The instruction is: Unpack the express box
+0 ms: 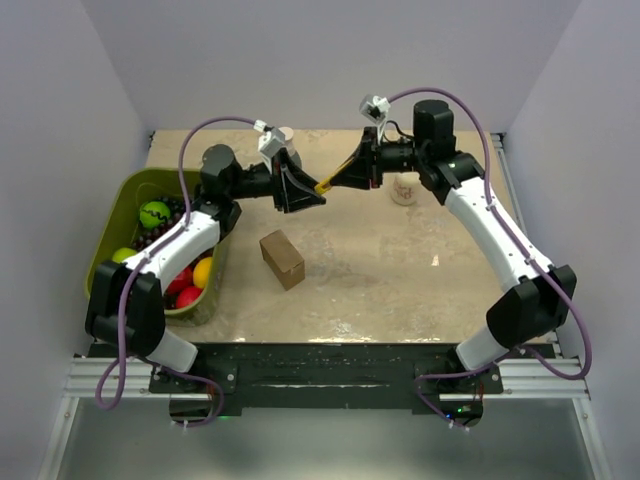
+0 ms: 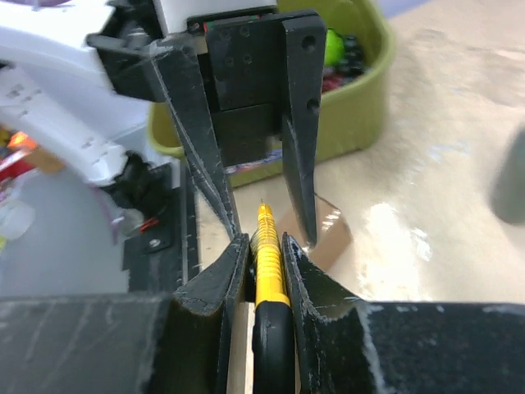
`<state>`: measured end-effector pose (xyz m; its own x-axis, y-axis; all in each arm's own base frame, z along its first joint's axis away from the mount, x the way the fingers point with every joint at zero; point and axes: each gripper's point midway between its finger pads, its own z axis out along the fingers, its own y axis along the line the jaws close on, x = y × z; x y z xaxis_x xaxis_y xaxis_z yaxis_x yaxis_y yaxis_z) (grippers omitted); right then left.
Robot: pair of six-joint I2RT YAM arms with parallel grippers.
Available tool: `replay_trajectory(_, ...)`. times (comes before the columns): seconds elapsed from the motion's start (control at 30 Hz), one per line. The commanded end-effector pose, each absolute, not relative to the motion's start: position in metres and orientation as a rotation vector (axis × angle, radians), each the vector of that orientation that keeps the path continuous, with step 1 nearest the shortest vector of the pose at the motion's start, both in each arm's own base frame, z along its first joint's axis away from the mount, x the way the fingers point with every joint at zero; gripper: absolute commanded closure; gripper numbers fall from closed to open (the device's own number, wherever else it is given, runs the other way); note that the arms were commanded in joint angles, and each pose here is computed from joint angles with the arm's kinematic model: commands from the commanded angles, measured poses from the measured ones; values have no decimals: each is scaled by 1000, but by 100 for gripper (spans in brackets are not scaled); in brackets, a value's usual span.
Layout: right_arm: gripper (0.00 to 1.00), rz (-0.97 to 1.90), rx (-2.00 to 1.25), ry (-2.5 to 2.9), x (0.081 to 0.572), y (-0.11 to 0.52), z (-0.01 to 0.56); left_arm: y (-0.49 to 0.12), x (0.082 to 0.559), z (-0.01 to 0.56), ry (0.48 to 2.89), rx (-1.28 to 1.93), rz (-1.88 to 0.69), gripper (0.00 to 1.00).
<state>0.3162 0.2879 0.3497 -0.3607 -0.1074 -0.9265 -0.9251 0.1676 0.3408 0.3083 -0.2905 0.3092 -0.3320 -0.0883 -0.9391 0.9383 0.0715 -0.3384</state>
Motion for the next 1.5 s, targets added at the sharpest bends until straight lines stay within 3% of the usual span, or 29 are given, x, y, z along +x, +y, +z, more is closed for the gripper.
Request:
replay_trajectory(0.0, 100, 921, -750, 1735, 358, 245, 382, -264, 350, 305, 1500, 835, -1176, 29)
replay_trajectory(0.17, 100, 645, -595, 1755, 371, 196, 387, -241, 353, 319, 1368, 1135, -859, 25)
replay_trajectory(0.2, 100, 631, -587, 1759, 368, 193, 385, -236, 337, 308, 1418, 1198, -867, 25)
replay_trajectory(0.27, 100, 611, -565, 1807, 365, 187, 367, -236, 330, 311, 1285, 1400, -700, 24)
replay_trajectory(0.3, 100, 595, -556, 1805, 361, 183, 367, -228, 315, 289, 1384, 1467, -697, 24)
replay_trajectory(0.4, 100, 610, -531, 1846, 359, 180, 347, -223, 288, 264, 1355, 1708, -598, 20)
replay_trajectory(0.43, 100, 618, -519, 1853, 361, 179, 343, -221, 279, 253, 1345, 1776, -581, 1)
replay_trajectory(0.57, 100, 609, -512, 1839, 372, 177, 339, -210, 251, 210, 1172, 2083, -424, 0)
replay_trajectory(0.77, 100, 655, -505, 1810, 395, 177, 344, -207, 257, 189, 1120, 2137, -313, 0)
replay_trajectory(1.0, 100, 693, -553, 1807, 395, 176, 342, -217, 260, 150, 1174, 2304, -450, 0)
replay_trajectory(1.23, 100, 682, -568, 1809, 391, 174, 349, -222, 273, 121, 1011, 2440, -451, 1)
replay_trajectory(1.47, 100, 573, -649, 1882, 383, 160, 351, -239, 286, 121, 1026, 2402, -510, 18)
